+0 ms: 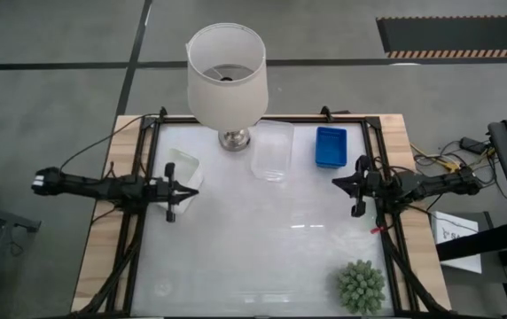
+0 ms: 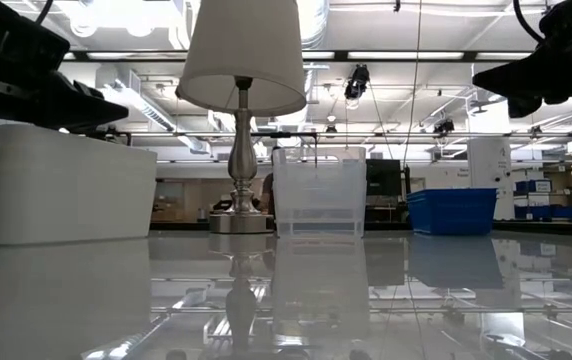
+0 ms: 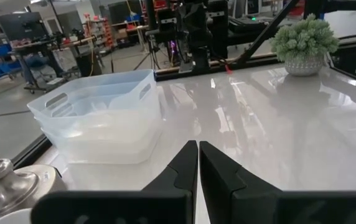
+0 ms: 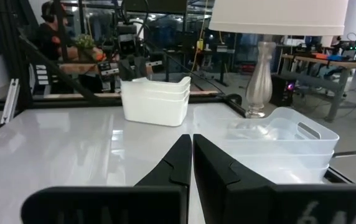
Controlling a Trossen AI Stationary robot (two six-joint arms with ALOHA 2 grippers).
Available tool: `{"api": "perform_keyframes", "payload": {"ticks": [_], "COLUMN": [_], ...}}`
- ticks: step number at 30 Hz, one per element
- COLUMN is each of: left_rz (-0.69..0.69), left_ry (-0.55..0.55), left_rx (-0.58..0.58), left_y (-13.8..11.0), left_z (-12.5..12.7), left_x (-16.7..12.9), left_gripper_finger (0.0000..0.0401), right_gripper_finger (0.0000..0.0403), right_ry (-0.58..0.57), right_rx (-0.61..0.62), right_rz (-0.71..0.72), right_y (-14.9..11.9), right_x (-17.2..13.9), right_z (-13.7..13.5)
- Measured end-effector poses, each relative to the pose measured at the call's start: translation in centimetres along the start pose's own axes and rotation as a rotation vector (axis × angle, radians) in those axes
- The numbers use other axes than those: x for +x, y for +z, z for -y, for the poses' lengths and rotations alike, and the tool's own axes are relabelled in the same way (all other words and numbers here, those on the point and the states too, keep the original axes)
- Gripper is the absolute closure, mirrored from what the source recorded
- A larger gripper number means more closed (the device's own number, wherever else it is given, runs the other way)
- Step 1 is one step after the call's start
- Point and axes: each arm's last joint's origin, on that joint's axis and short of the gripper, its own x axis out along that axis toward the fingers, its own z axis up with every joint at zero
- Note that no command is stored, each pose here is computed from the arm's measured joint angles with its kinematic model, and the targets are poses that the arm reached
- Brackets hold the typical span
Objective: Stack baskets by color
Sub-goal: Return to Home Position
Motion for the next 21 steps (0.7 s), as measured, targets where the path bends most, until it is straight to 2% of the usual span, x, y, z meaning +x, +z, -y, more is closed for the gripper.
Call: {"api": "perform_keyframes", "payload": {"ticks": [21], "left_rz": [-0.016], "left_ry": [-0.001], "left_rx": [0.004], "left_y": [-0.12], "left_z": [0.05], "left_x": [0.14], "left_gripper_finger": [0.0401], "right_gripper_finger": [0.0394], "right_ry": [0.0], "right_rx": [-0.018], "right_rz": [0.0], "right_y": [0.0], "right_x": [0.0], "right_z": [0.0]}}
